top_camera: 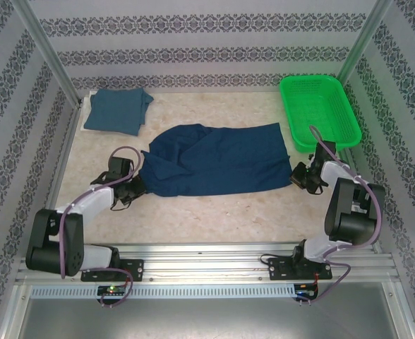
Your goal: Fold and stack the t-shirts
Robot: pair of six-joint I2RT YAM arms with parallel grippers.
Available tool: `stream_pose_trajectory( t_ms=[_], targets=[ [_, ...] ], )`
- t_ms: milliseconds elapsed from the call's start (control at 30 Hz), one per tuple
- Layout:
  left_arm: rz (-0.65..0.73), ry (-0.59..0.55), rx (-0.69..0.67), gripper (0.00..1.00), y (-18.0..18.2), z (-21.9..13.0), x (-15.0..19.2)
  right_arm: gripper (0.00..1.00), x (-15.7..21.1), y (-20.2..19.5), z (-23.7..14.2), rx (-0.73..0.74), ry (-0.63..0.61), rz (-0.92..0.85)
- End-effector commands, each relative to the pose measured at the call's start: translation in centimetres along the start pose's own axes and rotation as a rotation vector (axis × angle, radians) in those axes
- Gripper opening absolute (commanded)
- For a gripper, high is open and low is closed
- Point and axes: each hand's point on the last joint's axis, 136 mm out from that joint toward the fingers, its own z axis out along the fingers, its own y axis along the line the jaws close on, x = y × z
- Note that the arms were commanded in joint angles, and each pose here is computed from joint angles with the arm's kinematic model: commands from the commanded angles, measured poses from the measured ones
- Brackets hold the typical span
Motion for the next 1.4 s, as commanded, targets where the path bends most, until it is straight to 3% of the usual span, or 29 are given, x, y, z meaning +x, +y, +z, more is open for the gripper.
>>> stream_pose_trajectory(
  t_ms=[0,200,233,300,333,433,533,867,1033,1233,1367],
  targets=[
    [0.026,-0.031,-0.021,0.00,1.4,-0.6,0.1,0.00,-0.1,-0.1,-1.1,0.004,-0.031,-0.019],
    [-0.013,-0.072,-0.058,0.00,2.3,-2.6,0.0,0.00,1.4,-2.5,-1.9,0.063,-0.038,0.020],
    [-0.022,-0.083,-0.056,0.00,2.4,-2.8,0.1,0.09,1.4,-2.5,-2.2,0.055,-0.052,0.021],
    [-0.048,-0.108,-0.006,0.00,2.0,-2.7,0.1,0.42,1.4,-1.3,-2.4,-0.012,-0.082,0.010],
    [-0.067,-0.115,0.025,0.00,1.6,-2.4,0.1,0.50,1.3,-0.7,-2.7,-0.038,-0.090,0.008],
    [-0.084,-0.080,0.071,0.00,0.7,-1.5,0.3,0.62,1.1,0.5,-3.0,-0.075,-0.096,-0.003],
    [-0.079,-0.067,0.061,0.00,0.9,-0.9,0.4,0.64,1.8,1.1,-1.6,-0.069,-0.027,-0.025],
    [-0.077,-0.072,0.065,0.00,0.8,-1.1,0.3,0.54,0.5,0.6,0.9,-0.021,-0.018,0.001],
    [-0.080,-0.074,0.066,0.00,0.8,-1.1,0.4,0.39,0.7,-0.2,1.8,0.019,0.021,-0.003],
    [-0.088,-0.080,0.069,0.00,1.1,-1.8,0.6,0.04,0.9,-0.7,1.8,0.039,0.029,-0.005],
    [-0.104,-0.101,0.057,0.00,1.8,-3.2,0.7,0.00,1.0,-1.0,-0.5,0.058,-0.009,-0.016]
  ],
)
